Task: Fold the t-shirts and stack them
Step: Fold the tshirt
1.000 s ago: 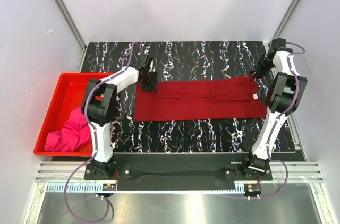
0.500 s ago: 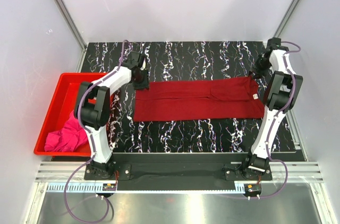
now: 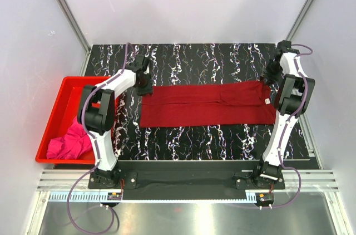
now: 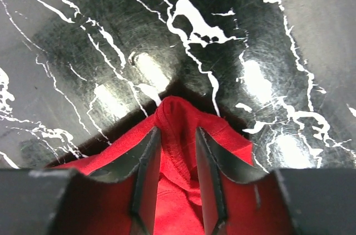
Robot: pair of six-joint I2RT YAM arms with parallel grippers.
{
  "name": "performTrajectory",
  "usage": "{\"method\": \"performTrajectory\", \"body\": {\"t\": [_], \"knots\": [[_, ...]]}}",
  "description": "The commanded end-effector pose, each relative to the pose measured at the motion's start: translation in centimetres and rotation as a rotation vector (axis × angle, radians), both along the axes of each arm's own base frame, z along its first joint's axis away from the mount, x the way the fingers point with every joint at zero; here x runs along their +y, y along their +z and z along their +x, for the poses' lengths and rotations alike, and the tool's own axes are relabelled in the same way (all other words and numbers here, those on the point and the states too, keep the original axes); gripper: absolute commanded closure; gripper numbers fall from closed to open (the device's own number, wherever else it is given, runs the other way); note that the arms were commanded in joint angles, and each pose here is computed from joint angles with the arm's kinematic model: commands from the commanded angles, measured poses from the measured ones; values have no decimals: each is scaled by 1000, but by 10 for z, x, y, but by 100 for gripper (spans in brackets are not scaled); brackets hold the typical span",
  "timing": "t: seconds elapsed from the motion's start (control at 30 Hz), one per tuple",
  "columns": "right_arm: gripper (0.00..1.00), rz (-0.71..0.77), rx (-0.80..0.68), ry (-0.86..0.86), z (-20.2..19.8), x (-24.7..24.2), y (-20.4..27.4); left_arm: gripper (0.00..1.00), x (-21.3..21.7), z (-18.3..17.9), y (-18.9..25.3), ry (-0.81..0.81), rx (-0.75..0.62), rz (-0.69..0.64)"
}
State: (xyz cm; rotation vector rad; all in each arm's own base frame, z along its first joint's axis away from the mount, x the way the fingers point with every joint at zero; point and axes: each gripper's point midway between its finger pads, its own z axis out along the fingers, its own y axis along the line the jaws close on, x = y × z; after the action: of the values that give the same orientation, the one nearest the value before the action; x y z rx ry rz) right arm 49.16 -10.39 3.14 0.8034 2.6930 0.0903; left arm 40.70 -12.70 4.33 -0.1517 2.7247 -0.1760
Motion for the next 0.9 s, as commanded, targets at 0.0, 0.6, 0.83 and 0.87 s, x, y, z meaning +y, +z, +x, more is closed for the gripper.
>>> {"method": "performTrajectory", "body": {"t": [0.0, 0.6, 0.83, 0.87], "knots": [[63, -62, -34, 6, 8, -9, 20, 64, 8, 1, -6, 31, 12, 27], [100, -69, 2, -69, 4, -24, 5, 65, 23, -11, -36, 75, 97, 40], [100, 58, -53, -113, 21, -18, -7, 65, 25, -6, -35, 75, 81, 53], [100, 66, -52, -103, 23, -17, -11, 65, 25, -6, -35, 75, 82, 53]]}}
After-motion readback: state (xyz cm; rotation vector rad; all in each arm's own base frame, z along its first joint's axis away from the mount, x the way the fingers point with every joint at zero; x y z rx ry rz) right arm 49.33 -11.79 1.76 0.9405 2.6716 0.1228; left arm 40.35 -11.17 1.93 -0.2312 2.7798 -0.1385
